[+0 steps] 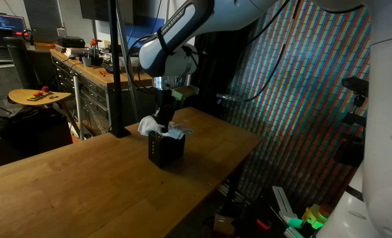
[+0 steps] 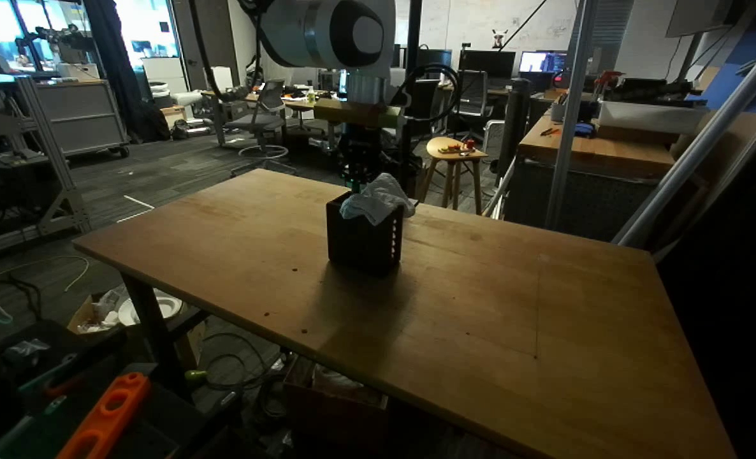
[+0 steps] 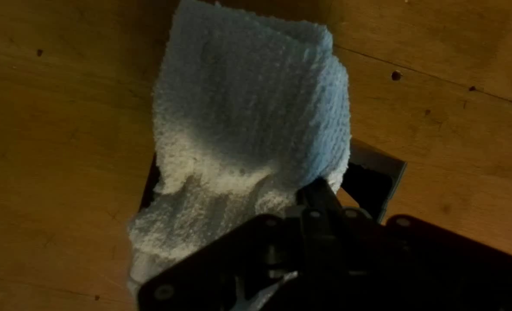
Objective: Put the white towel in the black box
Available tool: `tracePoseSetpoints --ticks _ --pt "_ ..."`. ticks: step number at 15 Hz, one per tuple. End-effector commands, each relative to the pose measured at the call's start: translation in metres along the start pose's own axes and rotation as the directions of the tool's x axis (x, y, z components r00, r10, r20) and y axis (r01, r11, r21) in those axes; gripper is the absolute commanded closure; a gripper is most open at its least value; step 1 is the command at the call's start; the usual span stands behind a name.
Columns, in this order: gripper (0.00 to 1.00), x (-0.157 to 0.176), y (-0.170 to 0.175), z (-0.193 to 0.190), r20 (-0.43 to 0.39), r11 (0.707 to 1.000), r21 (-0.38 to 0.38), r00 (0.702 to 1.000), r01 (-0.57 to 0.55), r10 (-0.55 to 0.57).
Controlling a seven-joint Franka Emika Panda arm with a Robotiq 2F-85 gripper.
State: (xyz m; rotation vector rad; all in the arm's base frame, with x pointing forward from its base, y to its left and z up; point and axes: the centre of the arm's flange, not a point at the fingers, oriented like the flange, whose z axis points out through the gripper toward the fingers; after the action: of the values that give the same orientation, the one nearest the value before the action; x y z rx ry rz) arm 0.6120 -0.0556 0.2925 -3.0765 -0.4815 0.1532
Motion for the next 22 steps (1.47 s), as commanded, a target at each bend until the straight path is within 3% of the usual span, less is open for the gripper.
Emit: tracePoseSetpoints --ticks 1,13,18,22 --pt "1.00 -0.006 -0.002 0.018 -0.037 0.999 0.045 0.999 -0.022 0.024" --pt "1.00 0.003 -0.026 0.078 -0.083 0.979 0.193 0.993 -0.063 0.080" --pt "1.00 0.000 -0.036 0.080 -0.103 0.968 0.238 0.989 -0.079 0.106" --pt "1.00 -0.008 -0.026 0.065 -0.107 0.972 0.220 0.988 -0.087 0.113"
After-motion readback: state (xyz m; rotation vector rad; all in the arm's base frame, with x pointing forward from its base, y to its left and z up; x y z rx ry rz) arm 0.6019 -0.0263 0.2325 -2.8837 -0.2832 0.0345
